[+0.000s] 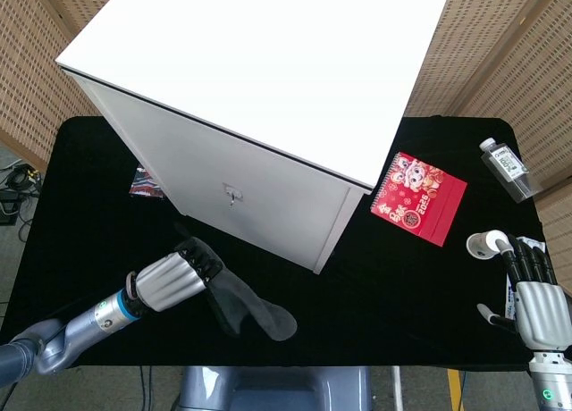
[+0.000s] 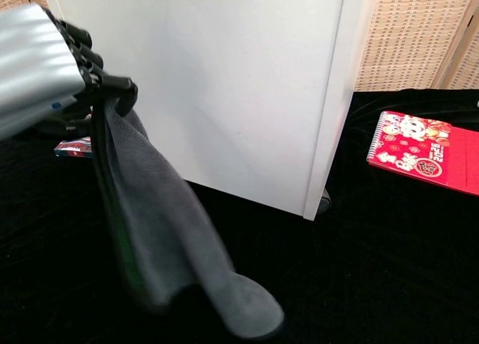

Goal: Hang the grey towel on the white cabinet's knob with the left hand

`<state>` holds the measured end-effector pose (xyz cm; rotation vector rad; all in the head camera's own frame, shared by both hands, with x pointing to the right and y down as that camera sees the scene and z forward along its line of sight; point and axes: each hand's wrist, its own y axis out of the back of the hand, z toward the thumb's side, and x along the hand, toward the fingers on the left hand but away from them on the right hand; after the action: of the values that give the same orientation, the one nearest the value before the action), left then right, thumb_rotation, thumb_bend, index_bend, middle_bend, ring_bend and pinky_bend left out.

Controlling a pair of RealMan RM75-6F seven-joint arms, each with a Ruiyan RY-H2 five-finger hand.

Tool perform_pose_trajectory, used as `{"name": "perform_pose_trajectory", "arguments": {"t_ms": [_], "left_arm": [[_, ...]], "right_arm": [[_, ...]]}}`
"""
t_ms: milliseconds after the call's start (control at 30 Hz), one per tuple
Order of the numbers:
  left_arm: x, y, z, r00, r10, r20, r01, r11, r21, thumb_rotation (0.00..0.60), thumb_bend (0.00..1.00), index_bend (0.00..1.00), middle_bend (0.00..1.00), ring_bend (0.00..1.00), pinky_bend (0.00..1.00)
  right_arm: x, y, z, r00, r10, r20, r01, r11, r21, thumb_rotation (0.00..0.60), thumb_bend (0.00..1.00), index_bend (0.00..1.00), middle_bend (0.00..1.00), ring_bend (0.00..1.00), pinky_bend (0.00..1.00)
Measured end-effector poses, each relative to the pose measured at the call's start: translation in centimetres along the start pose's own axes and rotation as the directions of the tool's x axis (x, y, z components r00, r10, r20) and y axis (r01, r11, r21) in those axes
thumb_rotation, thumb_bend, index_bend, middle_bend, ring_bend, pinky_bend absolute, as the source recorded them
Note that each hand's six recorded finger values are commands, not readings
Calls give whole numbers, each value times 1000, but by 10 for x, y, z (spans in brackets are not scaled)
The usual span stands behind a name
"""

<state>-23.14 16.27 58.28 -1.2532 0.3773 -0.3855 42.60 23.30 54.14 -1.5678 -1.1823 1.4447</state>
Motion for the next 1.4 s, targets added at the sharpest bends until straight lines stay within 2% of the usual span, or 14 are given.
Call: {"name": "perform_pose_trajectory", "arguments": {"t_ms": [133,300,467,567,733,1067,1400], "left_arm": [[14,6,-11,997,76,15,-77,997,19,600,451,806,843,801,695],[32,14,-12,988,149,45,-151,988,35,600,452,807,843,801,695],[43,26,-8,968,236,88,-241,969,48,600,451,807,843,801,695],[49,30,-8,959,267,99,-273,960,58,600,451,807,843,801,695],[52,30,-10,960,261,98,-268,961,70,600,450,807,843,801,695],[65,19,-16,970,240,44,-243,968,67,600,449,807,843,801,695],[72,16,-10,966,257,39,-258,965,52,600,449,807,843,801,695]], "right_arm": [[0,0,0,1000,-4,-1,4,1000,-1,600,79,0,0,0,0],[0,2,-1,1000,-9,1,9,1000,-7,600,79,0,0,0,0],[0,2,-1,1000,-8,-4,8,1000,-9,600,79,0,0,0,0],[0,2,0,1000,-9,-7,9,1000,-9,600,79,0,0,0,0],[0,3,0,1000,-12,-8,12,1000,-13,600,80,0,0,0,0],[1,1,2,1000,-8,-19,7,1000,-5,600,79,0,0,0,0],[0,2,2,1000,-12,-18,12,1000,-10,600,79,0,0,0,0]]}}
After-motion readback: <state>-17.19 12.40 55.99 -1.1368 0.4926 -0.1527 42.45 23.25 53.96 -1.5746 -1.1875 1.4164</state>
